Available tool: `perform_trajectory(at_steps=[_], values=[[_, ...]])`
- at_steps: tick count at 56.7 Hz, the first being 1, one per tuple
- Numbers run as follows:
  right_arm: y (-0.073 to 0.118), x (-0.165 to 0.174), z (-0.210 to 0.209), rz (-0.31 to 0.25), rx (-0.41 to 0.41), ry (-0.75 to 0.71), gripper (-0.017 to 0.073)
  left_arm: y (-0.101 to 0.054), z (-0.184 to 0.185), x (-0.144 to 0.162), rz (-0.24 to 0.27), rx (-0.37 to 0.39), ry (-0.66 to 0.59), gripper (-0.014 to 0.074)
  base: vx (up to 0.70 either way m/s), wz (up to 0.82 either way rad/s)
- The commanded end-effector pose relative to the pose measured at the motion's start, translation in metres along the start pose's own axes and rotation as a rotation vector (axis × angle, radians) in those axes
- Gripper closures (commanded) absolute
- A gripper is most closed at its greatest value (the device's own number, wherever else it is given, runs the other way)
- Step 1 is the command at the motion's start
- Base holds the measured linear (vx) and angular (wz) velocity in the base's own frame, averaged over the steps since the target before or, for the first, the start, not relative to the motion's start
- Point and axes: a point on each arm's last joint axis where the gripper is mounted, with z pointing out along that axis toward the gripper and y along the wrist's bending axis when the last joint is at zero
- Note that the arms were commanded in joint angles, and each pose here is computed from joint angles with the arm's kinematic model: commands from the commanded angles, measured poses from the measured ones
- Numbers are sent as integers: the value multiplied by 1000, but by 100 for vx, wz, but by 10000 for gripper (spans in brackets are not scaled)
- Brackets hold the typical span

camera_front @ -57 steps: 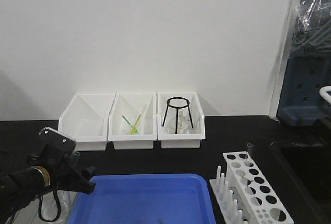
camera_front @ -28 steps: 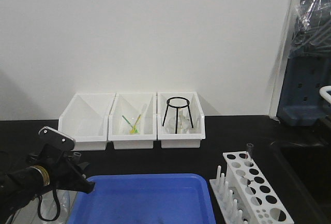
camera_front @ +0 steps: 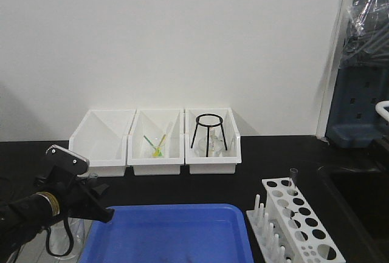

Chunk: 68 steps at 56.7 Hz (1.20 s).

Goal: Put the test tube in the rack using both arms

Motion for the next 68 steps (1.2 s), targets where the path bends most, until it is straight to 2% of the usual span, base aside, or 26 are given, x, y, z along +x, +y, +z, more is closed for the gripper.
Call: perform_trajectory(at_steps=[1,16,33,57,62,68], values=[[4,-15,2,3,-40,-72,557,3,-11,-33,0,-1,-156,601,0,0],[4,-14,2,3,-33,-68,557,4,-17,-38,3,-13,-150,601,0,0],[4,-14,2,3,-33,-68,557,9,-43,-61,17,-58,-165,601,0,0],[4,-15,2,6,-36,-73,553,12,-91,-99,28,-107,-266,601,0,0],[3,-16,2,22,-30,-84,549,12,-103,-107,32,-119,-289,601,0,0],[1,-20,2,80,-9,-128,546,12,-119,-117,39,-131,-334,601,0,0]])
